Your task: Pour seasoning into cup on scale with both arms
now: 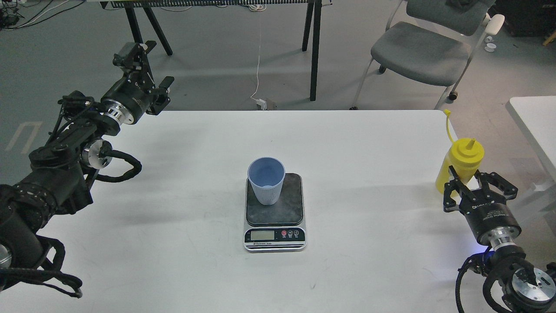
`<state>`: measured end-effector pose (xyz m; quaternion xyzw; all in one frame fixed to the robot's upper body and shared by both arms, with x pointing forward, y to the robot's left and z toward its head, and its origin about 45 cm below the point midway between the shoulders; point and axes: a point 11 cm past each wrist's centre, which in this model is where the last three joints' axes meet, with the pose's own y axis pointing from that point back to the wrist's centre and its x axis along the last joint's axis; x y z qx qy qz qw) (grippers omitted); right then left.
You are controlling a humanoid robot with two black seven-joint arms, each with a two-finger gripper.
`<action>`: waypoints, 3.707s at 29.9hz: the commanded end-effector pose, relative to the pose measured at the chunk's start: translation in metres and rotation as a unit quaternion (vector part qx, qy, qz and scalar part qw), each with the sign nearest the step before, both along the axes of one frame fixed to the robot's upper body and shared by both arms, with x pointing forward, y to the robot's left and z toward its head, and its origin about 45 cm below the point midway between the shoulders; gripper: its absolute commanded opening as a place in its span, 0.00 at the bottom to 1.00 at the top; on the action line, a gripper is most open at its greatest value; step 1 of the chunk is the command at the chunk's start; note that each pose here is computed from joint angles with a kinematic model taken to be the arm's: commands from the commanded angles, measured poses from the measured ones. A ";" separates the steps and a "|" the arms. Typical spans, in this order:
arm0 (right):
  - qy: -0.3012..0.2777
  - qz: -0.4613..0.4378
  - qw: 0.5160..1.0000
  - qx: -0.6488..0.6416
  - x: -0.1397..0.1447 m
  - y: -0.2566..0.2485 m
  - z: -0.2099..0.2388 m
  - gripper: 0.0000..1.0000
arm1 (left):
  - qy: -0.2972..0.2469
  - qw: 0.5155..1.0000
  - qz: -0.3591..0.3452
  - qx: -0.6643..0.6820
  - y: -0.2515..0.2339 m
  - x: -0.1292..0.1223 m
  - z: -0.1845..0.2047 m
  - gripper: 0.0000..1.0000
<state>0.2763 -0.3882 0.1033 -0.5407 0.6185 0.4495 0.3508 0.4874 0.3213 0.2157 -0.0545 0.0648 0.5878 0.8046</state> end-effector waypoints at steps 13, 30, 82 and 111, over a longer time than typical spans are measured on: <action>-0.017 0.037 0.999 0.017 0.018 0.050 -0.011 0.32 | -0.001 1.000 -0.002 0.003 0.000 0.001 0.001 0.99; -0.026 0.052 0.996 0.065 0.025 0.111 -0.024 0.33 | 0.000 1.000 0.008 0.017 0.016 -0.002 0.003 0.99; -0.013 0.039 0.977 -0.207 0.001 -0.090 0.055 0.99 | -0.001 1.000 0.005 0.007 0.009 -0.001 0.003 0.99; -0.231 0.187 0.913 -0.279 0.220 0.138 0.165 0.99 | -0.015 1.000 0.011 0.003 0.013 0.005 0.016 0.99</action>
